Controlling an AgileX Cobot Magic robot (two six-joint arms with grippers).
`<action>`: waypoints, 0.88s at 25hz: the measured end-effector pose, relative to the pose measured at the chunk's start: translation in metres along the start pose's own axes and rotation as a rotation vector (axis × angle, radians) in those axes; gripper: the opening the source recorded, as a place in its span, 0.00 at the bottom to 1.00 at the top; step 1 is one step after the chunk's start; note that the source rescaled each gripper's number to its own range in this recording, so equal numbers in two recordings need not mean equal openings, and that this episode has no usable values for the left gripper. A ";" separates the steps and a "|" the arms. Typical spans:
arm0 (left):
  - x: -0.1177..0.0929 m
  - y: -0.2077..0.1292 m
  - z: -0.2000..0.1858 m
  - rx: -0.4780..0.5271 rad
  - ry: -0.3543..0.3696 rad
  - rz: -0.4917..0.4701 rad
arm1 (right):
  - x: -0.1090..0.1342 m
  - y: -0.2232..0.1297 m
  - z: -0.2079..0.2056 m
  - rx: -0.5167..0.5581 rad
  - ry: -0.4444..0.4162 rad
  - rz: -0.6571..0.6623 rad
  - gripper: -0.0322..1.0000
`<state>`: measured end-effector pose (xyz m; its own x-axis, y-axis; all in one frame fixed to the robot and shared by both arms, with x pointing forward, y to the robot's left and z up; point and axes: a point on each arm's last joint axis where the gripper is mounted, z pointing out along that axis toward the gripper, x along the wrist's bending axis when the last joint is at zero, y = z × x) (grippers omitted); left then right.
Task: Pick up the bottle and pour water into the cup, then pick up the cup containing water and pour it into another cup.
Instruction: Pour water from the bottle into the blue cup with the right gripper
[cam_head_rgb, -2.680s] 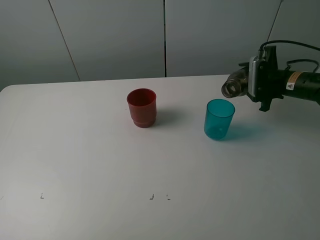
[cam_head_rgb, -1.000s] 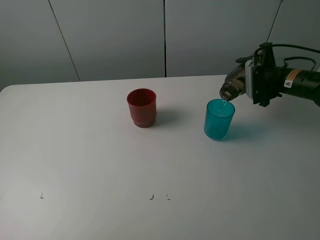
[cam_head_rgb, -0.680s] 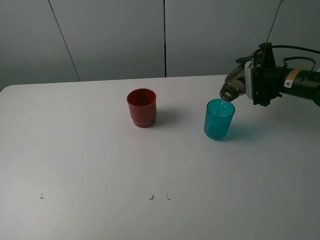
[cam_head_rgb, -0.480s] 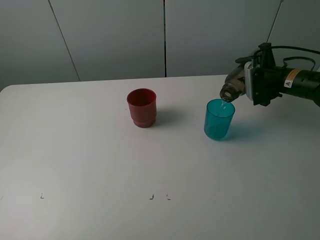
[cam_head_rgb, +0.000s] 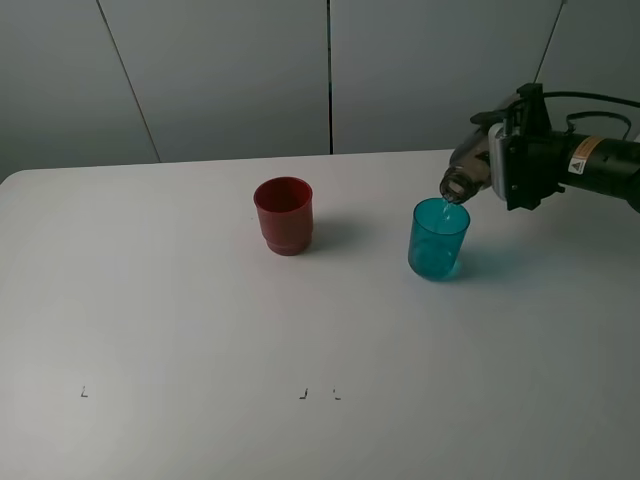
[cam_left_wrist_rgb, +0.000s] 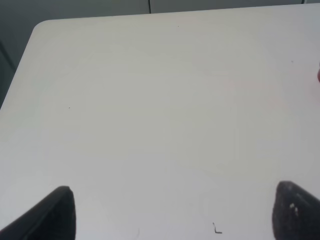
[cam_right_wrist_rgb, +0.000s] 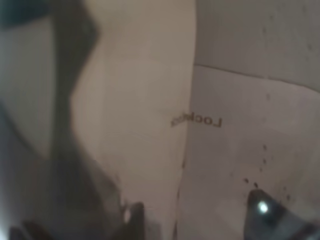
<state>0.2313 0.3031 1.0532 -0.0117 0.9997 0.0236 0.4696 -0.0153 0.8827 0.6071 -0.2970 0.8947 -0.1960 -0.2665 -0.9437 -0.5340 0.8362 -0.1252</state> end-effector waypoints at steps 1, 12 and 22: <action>0.000 0.000 0.000 0.000 0.000 0.000 | 0.000 0.000 0.000 0.000 0.000 0.000 0.03; 0.000 0.000 0.000 0.000 0.000 0.000 | -0.003 0.000 0.000 0.002 -0.026 -0.036 0.03; 0.000 0.000 0.000 0.000 0.000 -0.007 | -0.004 -0.001 0.000 0.011 -0.035 -0.082 0.03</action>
<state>0.2313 0.3031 1.0532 -0.0149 0.9997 0.0176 0.4695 -0.0085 0.8829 0.6081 -0.2969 0.8986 -0.1227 -0.3176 -0.9403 -0.5381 0.8174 -0.2059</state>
